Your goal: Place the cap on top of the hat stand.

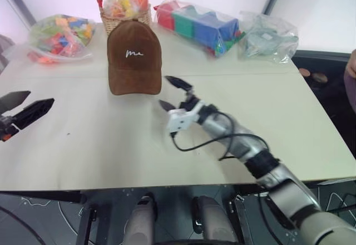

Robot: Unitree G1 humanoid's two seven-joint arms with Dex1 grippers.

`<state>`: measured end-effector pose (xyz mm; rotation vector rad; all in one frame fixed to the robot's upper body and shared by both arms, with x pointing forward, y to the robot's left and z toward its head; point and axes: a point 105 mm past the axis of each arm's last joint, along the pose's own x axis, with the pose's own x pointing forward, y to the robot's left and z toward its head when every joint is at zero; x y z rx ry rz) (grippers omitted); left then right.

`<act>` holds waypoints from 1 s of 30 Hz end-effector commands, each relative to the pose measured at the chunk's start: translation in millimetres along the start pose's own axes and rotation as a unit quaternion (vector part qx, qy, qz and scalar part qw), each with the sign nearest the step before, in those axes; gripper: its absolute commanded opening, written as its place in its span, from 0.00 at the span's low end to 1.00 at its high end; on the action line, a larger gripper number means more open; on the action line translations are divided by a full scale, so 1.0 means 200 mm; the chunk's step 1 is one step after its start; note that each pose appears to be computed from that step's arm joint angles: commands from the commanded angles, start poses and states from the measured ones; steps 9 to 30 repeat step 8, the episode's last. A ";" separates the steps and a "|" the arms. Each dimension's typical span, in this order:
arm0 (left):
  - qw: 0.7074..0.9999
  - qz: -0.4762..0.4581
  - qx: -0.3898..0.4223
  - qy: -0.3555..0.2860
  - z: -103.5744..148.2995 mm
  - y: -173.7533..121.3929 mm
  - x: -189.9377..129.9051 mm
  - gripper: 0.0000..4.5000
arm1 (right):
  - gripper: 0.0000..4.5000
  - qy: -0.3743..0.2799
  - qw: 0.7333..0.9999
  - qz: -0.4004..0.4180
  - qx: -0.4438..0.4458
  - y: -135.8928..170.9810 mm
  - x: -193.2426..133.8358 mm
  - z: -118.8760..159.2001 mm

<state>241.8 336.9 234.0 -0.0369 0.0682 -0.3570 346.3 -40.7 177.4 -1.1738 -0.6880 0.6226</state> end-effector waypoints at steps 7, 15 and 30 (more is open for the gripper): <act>0.997 0.062 0.026 0.026 -0.09 0.18 -0.04 1.00 | 1.00 0.040 0.955 0.005 0.293 -0.31 -0.39 -0.16; 0.998 0.052 0.026 0.035 -0.11 0.16 -0.03 1.00 | 1.00 0.048 0.947 0.011 0.318 -0.32 -0.41 -0.19; 0.998 0.052 0.026 0.035 -0.11 0.16 -0.03 1.00 | 1.00 0.048 0.947 0.011 0.318 -0.32 -0.41 -0.19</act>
